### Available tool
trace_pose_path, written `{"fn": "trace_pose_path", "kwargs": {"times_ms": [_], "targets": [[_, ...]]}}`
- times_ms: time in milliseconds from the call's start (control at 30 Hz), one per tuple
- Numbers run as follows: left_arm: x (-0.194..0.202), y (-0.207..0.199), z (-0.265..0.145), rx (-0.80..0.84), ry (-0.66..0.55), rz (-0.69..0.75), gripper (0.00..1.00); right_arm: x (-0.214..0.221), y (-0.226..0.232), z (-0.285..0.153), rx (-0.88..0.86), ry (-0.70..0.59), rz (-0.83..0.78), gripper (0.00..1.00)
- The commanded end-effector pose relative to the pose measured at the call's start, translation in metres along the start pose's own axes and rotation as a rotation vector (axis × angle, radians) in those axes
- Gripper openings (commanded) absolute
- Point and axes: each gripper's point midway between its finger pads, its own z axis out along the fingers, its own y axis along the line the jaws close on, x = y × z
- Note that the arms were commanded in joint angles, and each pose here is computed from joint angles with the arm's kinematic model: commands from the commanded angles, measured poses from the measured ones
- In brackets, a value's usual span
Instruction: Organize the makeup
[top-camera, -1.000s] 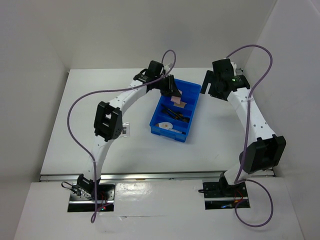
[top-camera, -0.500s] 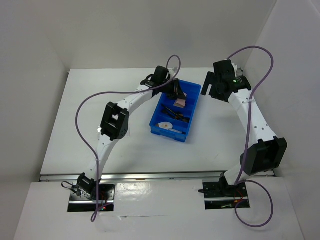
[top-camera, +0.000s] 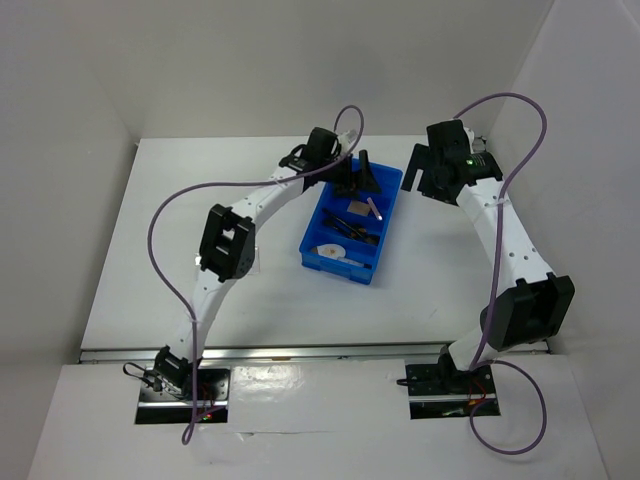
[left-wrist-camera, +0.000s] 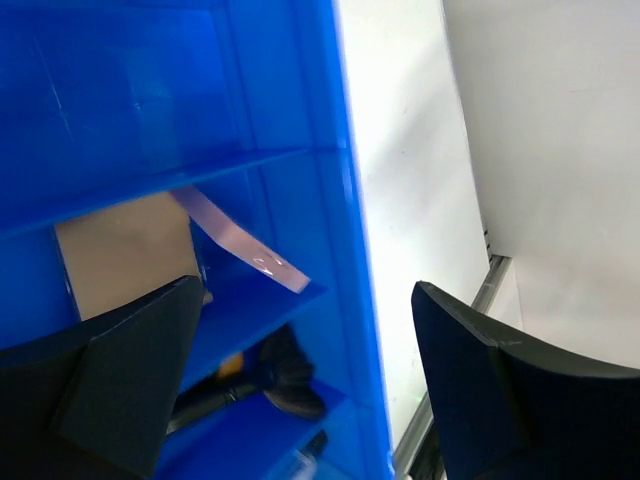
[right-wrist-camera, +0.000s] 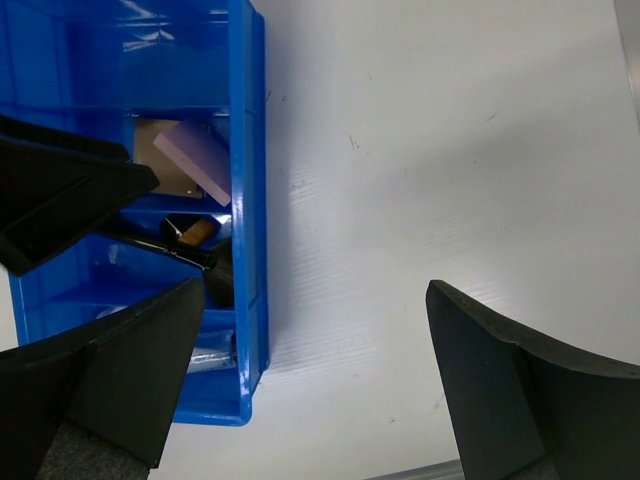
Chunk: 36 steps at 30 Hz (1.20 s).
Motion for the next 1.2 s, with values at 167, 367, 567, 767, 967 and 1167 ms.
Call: {"fn": "trace_pose_path", "kwargs": {"times_ms": [167,367,567,767,967,1167], "targets": [[-0.061,-0.059,-0.155,-0.134,-0.239,0.108,0.26,-0.010,-0.004,-0.024,-0.025,-0.047,0.028,0.99],[0.018,0.075,-0.257,-0.696,-0.214,-0.222,0.00,-0.014,-0.005,-0.027,-0.039,-0.069,0.042,0.99],[0.100,0.155,-0.343,-1.031,-0.186,-0.533,0.00,-0.015,0.003,-0.020,-0.071,-0.063,0.024,0.99],[0.141,0.171,-0.371,-1.053,-0.218,-0.698,0.54,-0.015,0.008,-0.018,-0.090,-0.056,0.024,0.99],[0.172,0.202,-0.392,-0.929,-0.223,-0.866,0.61,-0.013,0.011,-0.016,-0.106,-0.048,0.023,0.99],[0.171,0.212,-0.398,-0.787,-0.311,-0.917,0.80,-0.004,0.004,-0.017,-0.092,-0.040,0.011,0.99]]}}
